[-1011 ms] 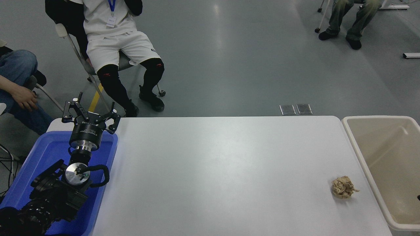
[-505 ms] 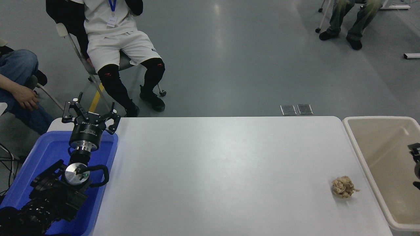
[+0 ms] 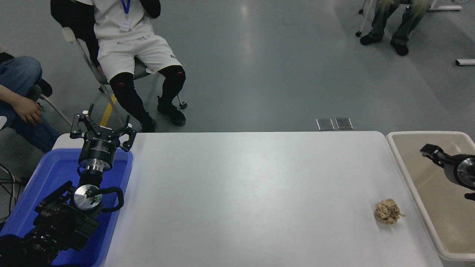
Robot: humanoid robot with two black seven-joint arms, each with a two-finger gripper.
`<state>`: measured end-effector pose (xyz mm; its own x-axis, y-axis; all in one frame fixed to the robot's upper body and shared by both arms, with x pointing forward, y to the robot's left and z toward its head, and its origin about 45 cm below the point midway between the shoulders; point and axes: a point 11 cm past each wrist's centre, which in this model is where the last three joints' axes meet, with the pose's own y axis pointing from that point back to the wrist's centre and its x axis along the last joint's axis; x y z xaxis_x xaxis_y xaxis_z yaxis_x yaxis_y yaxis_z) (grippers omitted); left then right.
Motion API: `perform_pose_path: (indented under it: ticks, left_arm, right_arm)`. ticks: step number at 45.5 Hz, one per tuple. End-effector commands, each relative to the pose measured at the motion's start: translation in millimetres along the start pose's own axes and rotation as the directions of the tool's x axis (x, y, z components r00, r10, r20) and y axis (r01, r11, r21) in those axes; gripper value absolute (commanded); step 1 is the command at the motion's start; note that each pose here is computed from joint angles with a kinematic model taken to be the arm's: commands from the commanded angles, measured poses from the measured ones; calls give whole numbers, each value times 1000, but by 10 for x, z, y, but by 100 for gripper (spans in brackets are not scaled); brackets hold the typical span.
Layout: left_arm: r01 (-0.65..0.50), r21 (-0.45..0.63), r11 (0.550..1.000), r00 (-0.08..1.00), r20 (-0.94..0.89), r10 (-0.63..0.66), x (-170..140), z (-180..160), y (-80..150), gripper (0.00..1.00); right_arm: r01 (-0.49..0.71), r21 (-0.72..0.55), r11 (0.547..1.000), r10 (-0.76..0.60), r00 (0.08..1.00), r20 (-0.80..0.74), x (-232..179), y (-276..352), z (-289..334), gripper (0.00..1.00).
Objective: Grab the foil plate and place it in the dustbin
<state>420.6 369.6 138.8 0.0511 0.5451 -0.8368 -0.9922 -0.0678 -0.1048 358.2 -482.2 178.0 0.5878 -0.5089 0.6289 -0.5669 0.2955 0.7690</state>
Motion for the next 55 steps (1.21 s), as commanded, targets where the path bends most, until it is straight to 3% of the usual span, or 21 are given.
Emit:
perform_pose_path:
  ticks: [1, 13, 33, 48, 55]
  left_arm:
    - [0, 1, 1000, 1000, 0, 0, 0, -2, 0, 99]
    - [0, 3, 1000, 1000, 1, 0, 0, -4, 1, 99]
    - [0, 3, 1000, 1000, 1, 0, 0, -4, 1, 99]
    - [-1, 3, 1000, 1000, 1, 1, 2, -4, 1, 99]
    - [-1, 3, 1000, 1000, 1, 1, 2, -4, 1, 99]
  right_arm:
    - [98, 3, 995, -96, 981, -167, 107, 225, -308, 100]
    - [210, -82, 974, -225, 889, -399, 193, 437, -719, 100]
    - [390, -192, 901, -425, 699, -576, 467, 1258, -1532, 100]
    - [407, -58, 912, -353, 702, -618, 466, 1526, -2012, 100]
    - [380, -57, 923, -326, 697, -639, 515, 1578, -2086, 100]
